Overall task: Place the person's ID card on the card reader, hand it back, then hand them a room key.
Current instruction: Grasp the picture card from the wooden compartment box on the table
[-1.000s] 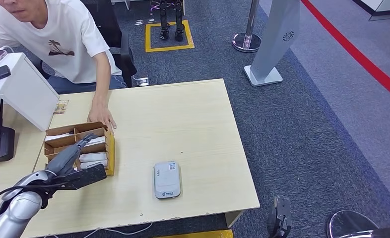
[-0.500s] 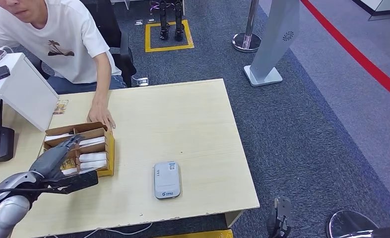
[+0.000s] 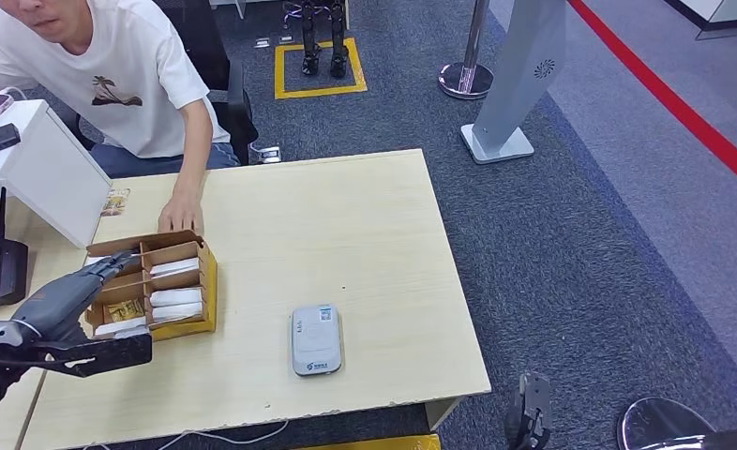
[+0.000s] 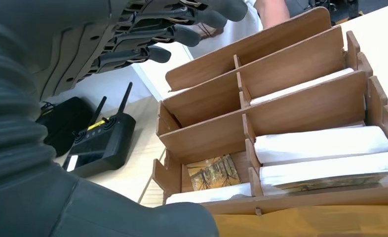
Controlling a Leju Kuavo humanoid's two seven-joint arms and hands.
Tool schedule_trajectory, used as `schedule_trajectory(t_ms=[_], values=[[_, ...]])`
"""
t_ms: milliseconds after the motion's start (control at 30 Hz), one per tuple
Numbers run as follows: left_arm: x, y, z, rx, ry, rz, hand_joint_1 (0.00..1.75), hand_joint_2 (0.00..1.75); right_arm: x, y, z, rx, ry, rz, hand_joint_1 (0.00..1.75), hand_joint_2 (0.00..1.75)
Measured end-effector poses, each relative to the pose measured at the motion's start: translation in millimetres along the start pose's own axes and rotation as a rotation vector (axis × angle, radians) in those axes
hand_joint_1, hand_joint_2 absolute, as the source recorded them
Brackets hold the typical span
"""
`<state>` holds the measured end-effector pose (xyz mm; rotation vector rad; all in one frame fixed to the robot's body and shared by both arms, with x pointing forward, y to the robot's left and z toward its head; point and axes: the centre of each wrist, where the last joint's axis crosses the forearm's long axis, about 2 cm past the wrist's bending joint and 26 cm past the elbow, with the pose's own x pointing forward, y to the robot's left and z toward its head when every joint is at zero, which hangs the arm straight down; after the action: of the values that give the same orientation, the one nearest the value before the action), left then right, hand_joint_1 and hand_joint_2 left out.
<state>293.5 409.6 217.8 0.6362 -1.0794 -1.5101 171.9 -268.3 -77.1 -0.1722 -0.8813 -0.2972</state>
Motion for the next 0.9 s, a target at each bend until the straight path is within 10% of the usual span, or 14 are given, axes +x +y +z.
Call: schedule_trajectory(t_ms=[900], values=[[10.6, -14.0, 0.3, 0.056, 0.021, -0.144, 0.00, 1.75, -0.5, -0.1, 0.3, -0.004, 0.002, -0.008, 0.00, 0.00]])
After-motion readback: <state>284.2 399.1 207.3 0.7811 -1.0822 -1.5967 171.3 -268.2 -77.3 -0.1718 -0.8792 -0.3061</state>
